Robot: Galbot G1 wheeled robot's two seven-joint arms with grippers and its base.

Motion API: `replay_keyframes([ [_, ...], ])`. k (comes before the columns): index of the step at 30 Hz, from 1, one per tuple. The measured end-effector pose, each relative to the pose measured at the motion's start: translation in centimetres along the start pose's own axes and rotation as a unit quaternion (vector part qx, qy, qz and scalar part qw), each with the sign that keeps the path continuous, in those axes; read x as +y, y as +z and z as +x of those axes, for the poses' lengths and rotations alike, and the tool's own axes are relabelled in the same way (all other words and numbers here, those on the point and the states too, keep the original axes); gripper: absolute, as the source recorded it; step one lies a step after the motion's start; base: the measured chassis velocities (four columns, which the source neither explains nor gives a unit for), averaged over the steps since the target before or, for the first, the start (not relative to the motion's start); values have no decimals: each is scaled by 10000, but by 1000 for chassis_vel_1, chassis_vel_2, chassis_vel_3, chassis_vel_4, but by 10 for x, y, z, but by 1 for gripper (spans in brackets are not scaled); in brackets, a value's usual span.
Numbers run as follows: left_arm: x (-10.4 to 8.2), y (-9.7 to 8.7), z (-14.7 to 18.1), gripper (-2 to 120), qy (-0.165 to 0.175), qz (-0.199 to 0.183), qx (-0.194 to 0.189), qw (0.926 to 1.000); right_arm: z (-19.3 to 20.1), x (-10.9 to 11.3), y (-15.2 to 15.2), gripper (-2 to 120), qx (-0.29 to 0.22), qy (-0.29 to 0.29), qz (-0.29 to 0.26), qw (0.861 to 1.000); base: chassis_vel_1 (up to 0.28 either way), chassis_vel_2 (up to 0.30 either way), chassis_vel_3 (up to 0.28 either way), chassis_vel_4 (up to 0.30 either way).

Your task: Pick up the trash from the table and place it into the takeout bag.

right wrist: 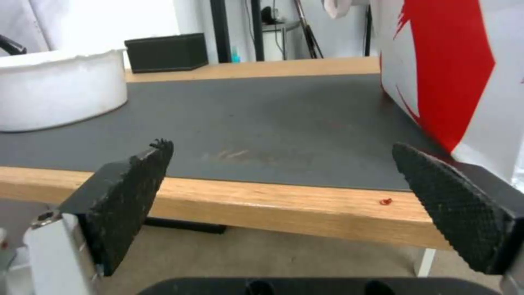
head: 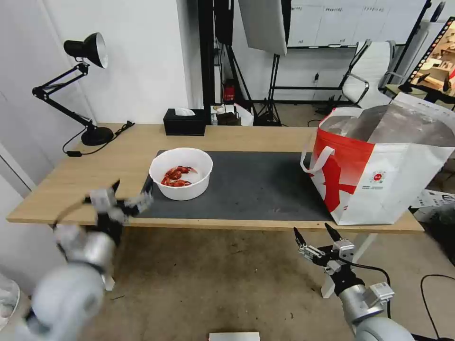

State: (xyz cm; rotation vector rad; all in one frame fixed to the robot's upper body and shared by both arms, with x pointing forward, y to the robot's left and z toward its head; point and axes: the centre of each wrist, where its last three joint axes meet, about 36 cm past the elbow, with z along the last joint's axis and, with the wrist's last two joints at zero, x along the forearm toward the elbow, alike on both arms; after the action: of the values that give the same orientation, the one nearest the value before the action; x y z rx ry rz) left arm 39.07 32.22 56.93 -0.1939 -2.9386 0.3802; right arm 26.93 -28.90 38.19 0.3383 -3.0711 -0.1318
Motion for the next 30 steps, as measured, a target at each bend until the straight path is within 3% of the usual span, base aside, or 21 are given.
replay_keyframes([
  [1,7,-16,-12,100,24,100,275,9996,0,0,0,100,0,-1,0,10000,0,0,0,0],
  [2,7,-16,-12,100,24,100,275,9996,0,0,0,100,0,-1,0,10000,0,0,0,0],
  [5,31,-50,-47,100,77,374,1340,9902,0,0,0,100,0,-1,-1,10000,0,0,0,0],
  [6,39,-56,-59,100,112,446,1655,9851,0,0,0,100,-1,-2,-1,10000,0,0,0,0],
  [7,39,-56,-59,100,112,446,1655,9851,0,0,0,100,-1,-2,-1,10000,0,0,0,0],
  [9,48,-57,-79,100,99,453,2005,9786,0,0,0,100,-1,-1,-2,10000,0,0,0,0],
  [13,50,-55,-95,100,88,450,2142,9757,0,0,0,100,-2,-2,-2,10000,0,0,0,0],
  [20,43,-23,-150,100,-204,161,2425,9698,0,0,0,100,-4,-3,-4,10000,0,0,0,0],
  [25,40,-18,-169,100,-414,164,2446,9686,0,0,-1,100,-4,-4,-4,10000,0,0,0,0],
  [30,36,-17,-179,86,-536,266,2409,9687,0,0,-1,100,-4,-3,-5,10000,0,0,0,0],
])
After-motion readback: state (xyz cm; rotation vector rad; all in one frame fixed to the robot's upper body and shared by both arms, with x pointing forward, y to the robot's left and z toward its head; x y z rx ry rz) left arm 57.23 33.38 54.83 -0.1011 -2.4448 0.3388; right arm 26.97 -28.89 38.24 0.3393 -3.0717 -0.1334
